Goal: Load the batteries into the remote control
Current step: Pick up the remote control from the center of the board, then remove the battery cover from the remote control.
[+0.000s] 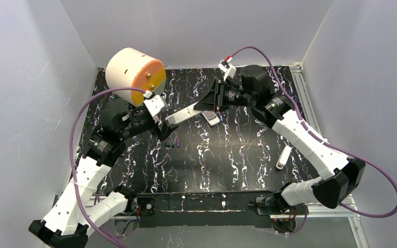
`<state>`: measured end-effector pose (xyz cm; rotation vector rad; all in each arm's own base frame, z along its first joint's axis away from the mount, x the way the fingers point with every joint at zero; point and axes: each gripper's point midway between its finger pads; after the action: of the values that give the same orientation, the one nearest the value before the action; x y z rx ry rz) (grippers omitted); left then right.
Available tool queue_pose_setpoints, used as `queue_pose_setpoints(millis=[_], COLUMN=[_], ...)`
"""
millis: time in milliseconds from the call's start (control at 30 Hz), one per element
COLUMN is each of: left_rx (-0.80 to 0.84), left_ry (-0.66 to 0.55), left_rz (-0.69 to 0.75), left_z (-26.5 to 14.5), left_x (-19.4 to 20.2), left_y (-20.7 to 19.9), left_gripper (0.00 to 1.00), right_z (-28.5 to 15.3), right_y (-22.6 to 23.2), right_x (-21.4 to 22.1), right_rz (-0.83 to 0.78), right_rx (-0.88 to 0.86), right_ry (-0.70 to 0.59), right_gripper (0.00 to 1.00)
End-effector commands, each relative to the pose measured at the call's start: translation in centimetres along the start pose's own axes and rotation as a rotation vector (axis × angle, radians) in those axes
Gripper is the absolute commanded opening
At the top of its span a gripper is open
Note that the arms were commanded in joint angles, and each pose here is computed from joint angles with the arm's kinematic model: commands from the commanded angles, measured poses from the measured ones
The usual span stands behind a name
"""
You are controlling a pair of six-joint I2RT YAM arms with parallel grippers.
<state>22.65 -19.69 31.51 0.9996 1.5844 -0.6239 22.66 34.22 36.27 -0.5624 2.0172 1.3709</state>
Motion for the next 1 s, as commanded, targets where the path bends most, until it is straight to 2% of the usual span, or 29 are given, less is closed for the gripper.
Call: queue_pose_setpoints(millis=[0, 200, 400, 467, 600, 700, 867, 933, 967], left_rx=[-0.062, -0.033, -0.215, -0.177, 0.011, 0.107, 0.137, 0.137, 0.139], left_ry=[-0.206, -0.321, -0.468, -0.522, -0.539, -0.575, -0.700, -0.740, -0.760], left_rz=[-0.217, -0.583, -0.794, -0.869, -1.010, -1.096, -1.124, -1.122, -1.128], left_z=[-0.9, -0.7, -2.6, -2.7, -1.3, -0.4, -0.6, -0.8, -0.8], left_x=[-5.2, -8.5, -10.4, -11.6, -13.6, -14.2, -15.2, -15.4, -15.5], left_y=[0.3, 0.0, 3.0, 2.9, 1.2, 0.8, 1.7, 2.1, 2.2], left_gripper=[0.81, 0.92, 0.97, 0.97, 0.92, 0.92, 0.89, 0.79, 0.69], right_z=[-1.6, -4.2, -6.7, -7.5, -8.1, -7.4, -6.0, -6.1, -5.9], right_y=[2.5, 4.3, 3.8, 3.9, 5.1, 5.4, 6.1, 6.2, 6.2], right_x=[-3.0, -6.0, -7.6, -8.2, -8.8, -8.4, -7.5, -7.5, -7.4], right_rz=[-0.049, -0.055, -0.046, -0.022, 0.087, 0.134, 0.153, 0.159, 0.163], right_rx=[-0.108, -0.168, -0.118, -0.131, -0.297, -0.364, -0.387, -0.387, -0.387], right_ry=[-0.222, -0.476, -0.650, -0.715, -0.805, -0.813, -0.796, -0.811, -0.806], right_gripper=[0.22, 0.17, 0.16, 0.16, 0.16, 0.16, 0.16, 0.16, 0.16])
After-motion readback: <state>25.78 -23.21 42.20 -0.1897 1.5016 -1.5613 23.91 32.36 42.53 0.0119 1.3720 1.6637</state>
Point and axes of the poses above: each gripper's point midway between its finger pads, its own z axis out along the fingers, its own y axis along the line the jaws close on, x = y × z, and after that the axes turned 7 degrees about -z, right-handed
